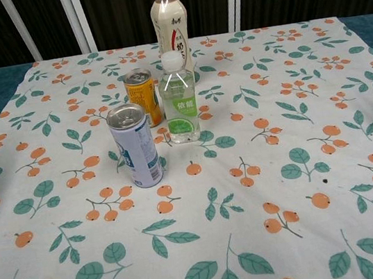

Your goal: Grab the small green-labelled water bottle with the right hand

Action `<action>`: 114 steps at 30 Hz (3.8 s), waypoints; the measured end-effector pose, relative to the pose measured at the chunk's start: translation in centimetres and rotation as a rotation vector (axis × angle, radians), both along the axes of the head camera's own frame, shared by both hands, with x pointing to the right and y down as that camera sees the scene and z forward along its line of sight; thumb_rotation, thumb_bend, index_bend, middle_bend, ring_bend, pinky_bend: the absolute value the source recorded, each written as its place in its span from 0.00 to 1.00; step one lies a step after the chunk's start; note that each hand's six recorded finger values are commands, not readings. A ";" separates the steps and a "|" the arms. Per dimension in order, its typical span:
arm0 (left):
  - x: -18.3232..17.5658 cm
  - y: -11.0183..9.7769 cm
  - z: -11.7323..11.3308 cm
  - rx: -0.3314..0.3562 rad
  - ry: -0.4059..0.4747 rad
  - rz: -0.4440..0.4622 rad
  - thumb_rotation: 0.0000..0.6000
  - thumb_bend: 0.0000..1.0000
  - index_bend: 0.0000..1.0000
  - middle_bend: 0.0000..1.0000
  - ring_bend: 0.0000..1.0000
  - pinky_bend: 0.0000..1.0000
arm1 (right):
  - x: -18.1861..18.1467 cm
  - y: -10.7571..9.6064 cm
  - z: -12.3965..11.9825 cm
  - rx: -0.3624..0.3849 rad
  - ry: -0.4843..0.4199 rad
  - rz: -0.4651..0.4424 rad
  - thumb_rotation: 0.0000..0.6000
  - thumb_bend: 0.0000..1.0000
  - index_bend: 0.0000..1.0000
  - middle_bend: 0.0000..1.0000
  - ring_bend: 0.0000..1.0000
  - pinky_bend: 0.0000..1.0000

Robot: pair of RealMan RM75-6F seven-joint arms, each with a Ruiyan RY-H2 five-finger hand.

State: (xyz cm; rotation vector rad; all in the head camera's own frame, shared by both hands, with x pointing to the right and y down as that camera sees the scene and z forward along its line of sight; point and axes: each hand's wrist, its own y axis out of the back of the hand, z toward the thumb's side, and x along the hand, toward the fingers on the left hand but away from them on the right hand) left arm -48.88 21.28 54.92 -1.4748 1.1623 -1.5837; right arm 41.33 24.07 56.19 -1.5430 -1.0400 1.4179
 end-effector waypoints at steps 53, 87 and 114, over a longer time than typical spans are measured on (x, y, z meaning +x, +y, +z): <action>-0.1 0.0 0.2 -0.014 0.023 -0.030 1.00 0.48 0.15 0.00 0.03 0.00 | -9.9 -12.5 7.5 -0.350 -0.558 0.029 1.00 0.20 0.04 0.09 0.09 0.18; -0.4 -0.4 0.7 -0.040 0.029 -0.050 1.00 0.48 0.14 0.00 0.03 0.00 | -27.2 -14.5 16.6 -0.533 -0.793 0.103 1.00 0.28 0.20 0.27 0.22 0.18; -0.4 -0.5 0.8 -0.050 0.030 -0.056 1.00 0.48 0.14 0.00 0.03 0.00 | -32.3 -15.6 17.0 -0.477 -0.790 0.091 1.00 0.36 0.47 0.50 0.44 0.27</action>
